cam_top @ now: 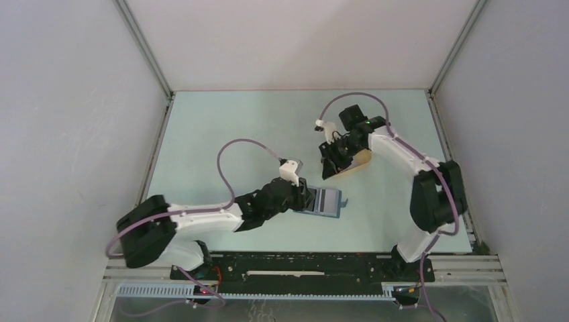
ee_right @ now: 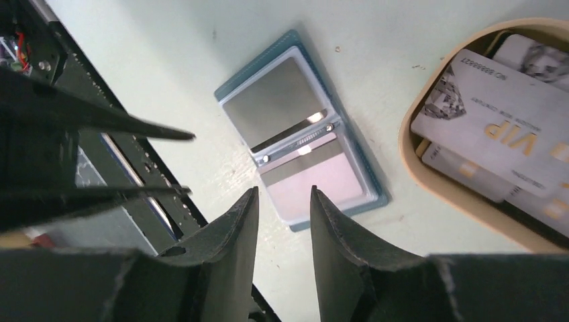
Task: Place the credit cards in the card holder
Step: Insert the credit card into the card holder, then close the card holder at the center of the board.
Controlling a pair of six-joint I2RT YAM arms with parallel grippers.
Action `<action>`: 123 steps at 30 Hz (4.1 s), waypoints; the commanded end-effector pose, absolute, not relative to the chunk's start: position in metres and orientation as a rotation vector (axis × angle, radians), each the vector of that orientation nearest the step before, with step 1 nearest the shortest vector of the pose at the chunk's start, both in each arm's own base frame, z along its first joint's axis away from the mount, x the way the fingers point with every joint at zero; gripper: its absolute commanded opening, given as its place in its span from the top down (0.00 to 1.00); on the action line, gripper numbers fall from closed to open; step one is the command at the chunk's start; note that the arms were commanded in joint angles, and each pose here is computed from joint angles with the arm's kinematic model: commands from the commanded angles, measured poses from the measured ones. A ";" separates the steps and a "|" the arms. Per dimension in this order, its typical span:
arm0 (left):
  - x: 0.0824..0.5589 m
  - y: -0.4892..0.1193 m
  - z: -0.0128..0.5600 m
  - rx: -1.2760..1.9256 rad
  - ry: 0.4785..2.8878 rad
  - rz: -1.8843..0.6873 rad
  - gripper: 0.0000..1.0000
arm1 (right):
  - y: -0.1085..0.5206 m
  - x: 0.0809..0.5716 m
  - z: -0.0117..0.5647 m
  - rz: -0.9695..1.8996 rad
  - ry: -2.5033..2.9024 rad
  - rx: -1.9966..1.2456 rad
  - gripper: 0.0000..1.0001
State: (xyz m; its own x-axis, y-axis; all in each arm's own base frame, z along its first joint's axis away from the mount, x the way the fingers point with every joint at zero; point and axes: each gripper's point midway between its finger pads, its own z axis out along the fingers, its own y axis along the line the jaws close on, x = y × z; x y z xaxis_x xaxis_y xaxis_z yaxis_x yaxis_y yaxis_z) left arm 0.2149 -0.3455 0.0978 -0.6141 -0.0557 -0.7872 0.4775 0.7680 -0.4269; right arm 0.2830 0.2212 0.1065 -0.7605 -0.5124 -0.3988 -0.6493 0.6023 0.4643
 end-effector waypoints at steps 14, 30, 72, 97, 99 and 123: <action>0.201 -0.263 0.166 0.297 1.906 -0.814 0.00 | 0.194 0.187 0.202 1.075 1.672 -1.355 0.37; 0.214 -0.255 0.101 -0.083 2.156 -0.949 0.06 | 0.183 0.237 0.084 0.448 1.579 -1.958 0.69; 0.257 -0.291 0.056 0.036 2.341 -0.781 0.91 | 0.171 0.234 0.035 0.487 1.822 -2.024 0.93; 0.244 -0.317 0.045 0.184 2.426 -0.812 0.90 | 0.169 0.232 0.031 0.494 1.841 -2.037 0.93; 0.243 -0.318 0.050 0.201 2.419 -0.810 0.90 | 0.169 0.232 0.030 0.494 1.843 -2.038 0.94; 0.221 -0.332 0.058 0.289 2.424 -0.895 0.80 | 0.165 0.231 0.030 0.493 1.855 -2.042 0.93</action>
State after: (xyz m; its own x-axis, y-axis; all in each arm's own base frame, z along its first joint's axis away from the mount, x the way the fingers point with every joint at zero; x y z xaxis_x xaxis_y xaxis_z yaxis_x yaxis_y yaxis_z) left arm 0.2177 -0.3161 0.0304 -0.8589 0.0214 -0.5118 0.3139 0.8115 -0.4929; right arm 0.2237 0.1609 0.0210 0.0768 -0.8828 -0.4635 -0.9961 -0.0880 0.0026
